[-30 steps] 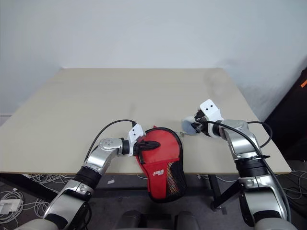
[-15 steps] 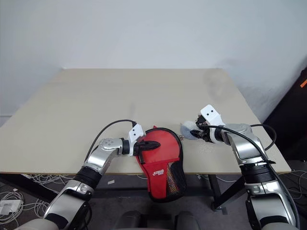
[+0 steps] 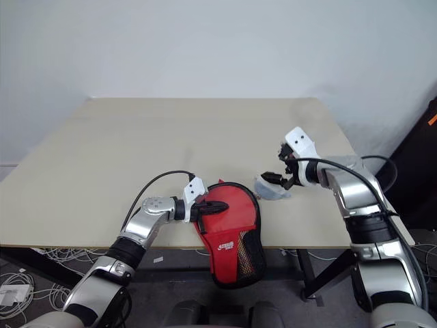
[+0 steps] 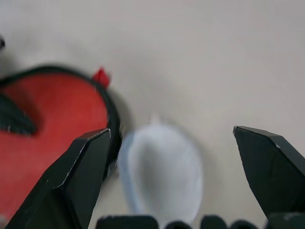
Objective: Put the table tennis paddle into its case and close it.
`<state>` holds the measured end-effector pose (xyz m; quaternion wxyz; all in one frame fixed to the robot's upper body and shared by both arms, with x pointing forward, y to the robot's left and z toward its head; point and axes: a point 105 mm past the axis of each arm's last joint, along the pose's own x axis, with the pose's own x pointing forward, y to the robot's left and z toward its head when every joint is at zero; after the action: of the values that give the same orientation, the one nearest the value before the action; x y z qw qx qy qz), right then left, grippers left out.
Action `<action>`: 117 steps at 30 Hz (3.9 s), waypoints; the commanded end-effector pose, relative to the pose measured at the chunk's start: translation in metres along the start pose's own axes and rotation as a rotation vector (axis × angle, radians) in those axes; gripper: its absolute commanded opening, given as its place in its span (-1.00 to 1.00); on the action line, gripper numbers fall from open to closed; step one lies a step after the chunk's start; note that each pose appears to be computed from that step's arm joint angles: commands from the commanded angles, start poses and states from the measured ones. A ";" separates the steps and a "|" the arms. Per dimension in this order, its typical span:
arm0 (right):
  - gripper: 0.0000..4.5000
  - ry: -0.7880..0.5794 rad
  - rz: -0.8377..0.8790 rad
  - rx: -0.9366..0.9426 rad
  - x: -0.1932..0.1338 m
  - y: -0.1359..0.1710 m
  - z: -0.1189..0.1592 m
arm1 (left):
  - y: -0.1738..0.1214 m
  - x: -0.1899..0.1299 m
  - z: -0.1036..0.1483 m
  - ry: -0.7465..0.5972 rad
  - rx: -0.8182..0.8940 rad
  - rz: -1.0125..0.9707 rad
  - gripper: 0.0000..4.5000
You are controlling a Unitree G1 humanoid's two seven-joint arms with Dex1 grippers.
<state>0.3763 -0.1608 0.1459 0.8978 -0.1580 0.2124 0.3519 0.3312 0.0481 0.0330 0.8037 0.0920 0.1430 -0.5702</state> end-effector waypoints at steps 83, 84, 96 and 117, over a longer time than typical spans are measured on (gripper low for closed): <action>-0.84 0.137 0.428 -0.125 -0.074 0.085 -0.079 | -0.009 -0.001 -0.038 0.136 -0.060 -0.060 -1.00; -0.84 0.141 0.449 -0.140 -0.076 0.089 -0.080 | -0.009 -0.001 -0.038 0.136 -0.060 -0.060 -1.00; -0.84 0.199 0.609 -0.226 -0.094 0.124 -0.104 | -0.005 -0.005 -0.037 0.137 -0.053 -0.055 -1.00; -0.84 0.176 0.816 -0.183 -0.127 0.194 -0.111 | 0.006 -0.005 -0.032 0.137 -0.055 -0.028 -1.00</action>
<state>0.1339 -0.1523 0.0777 0.6637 -0.1708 0.3188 0.6547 0.3374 0.0519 0.0320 0.7867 0.0977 0.1561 -0.5892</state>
